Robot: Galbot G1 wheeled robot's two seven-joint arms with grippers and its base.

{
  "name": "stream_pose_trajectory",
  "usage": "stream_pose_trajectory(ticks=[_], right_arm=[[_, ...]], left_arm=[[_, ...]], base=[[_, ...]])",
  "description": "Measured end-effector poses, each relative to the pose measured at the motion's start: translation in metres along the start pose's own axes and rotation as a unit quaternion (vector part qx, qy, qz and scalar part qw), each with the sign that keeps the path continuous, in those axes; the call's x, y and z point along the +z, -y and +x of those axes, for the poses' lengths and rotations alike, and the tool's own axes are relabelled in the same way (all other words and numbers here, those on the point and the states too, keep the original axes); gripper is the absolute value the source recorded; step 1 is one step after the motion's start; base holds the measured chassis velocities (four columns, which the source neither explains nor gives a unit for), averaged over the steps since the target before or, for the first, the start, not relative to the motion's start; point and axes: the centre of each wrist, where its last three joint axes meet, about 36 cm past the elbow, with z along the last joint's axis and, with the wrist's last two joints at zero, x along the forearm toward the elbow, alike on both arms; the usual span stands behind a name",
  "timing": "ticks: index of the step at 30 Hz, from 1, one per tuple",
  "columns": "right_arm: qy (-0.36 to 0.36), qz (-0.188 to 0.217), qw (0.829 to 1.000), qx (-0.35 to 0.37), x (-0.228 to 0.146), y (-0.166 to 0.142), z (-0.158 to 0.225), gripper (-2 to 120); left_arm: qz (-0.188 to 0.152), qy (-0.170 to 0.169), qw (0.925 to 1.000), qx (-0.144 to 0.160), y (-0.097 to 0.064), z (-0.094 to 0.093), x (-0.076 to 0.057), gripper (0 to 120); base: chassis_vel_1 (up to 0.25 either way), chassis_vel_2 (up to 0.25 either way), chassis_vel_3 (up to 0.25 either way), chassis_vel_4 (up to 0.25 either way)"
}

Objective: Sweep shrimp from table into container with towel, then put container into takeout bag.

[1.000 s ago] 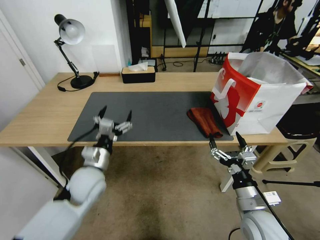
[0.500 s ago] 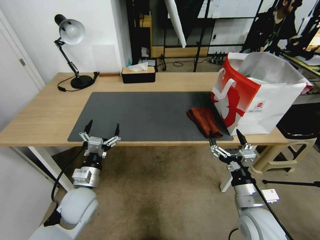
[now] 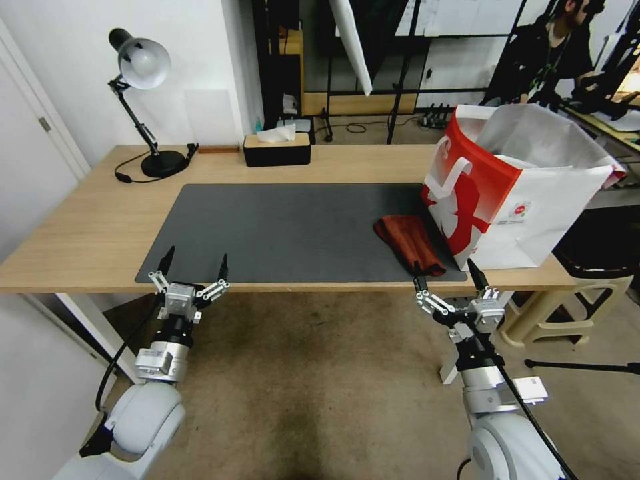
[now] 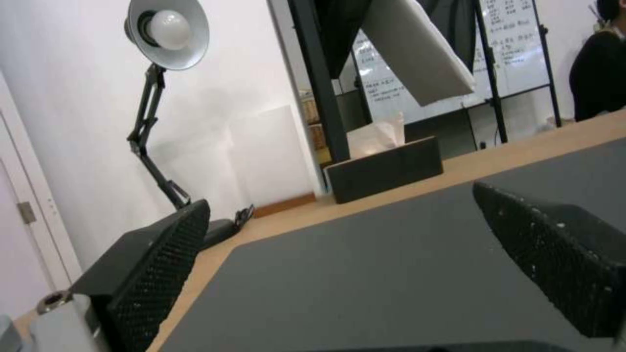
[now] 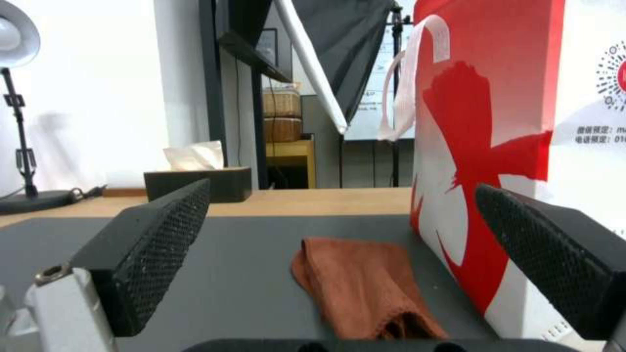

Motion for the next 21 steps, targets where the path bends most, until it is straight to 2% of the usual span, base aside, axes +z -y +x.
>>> stream_pose_trajectory(ticks=[21], right_arm=[[0.0, 0.001, 1.0, 0.001, 0.0004, 0.0005, 0.0001, 100]], left_arm=[[0.0, -0.003, 1.0, 0.0, 0.0007, -0.0003, -0.0001, 100]], base=[[0.0, 0.0, 0.0, 0.0]])
